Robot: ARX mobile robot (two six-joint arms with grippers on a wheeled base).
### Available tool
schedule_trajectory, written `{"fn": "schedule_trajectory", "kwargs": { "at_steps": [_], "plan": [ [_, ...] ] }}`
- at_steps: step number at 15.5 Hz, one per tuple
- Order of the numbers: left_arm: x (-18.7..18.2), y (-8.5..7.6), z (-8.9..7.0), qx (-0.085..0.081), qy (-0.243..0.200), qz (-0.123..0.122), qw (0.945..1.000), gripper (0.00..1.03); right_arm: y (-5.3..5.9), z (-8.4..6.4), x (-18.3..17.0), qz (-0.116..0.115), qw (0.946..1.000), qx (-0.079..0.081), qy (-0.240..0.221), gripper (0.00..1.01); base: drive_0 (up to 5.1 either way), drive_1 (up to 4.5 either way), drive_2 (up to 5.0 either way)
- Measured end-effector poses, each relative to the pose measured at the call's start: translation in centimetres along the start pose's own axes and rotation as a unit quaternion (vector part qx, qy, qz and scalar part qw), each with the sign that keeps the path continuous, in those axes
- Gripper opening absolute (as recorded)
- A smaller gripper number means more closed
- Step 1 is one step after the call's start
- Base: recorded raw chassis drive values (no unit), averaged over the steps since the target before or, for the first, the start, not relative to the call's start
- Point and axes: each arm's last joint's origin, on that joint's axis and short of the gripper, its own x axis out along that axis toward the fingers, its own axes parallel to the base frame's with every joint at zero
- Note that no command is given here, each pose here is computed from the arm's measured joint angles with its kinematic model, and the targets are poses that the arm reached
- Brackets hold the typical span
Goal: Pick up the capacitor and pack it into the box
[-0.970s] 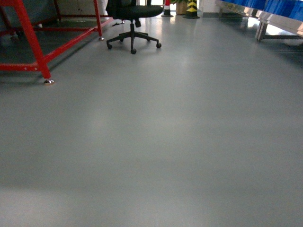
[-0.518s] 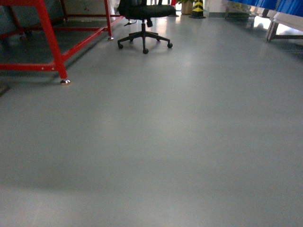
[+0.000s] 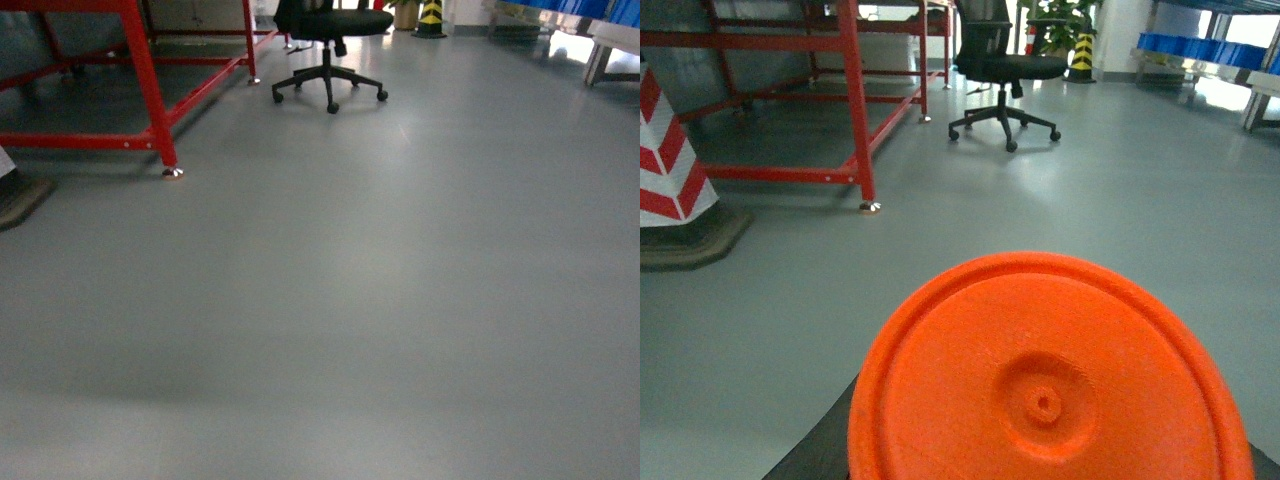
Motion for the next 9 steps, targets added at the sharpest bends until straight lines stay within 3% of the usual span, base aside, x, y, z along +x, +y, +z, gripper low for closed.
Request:
{"fn": "schedule_trajectory", "kwargs": {
  "at_steps": [9],
  "plan": [
    [0.00, 0.00, 0.00, 0.000, 0.000, 0.000, 1.0000, 0.44, 0.00, 0.00, 0.00, 0.000, 1.0000, 0.000, 0.000, 0.98, -5.1, 2.35, 2.3]
  ]
}}
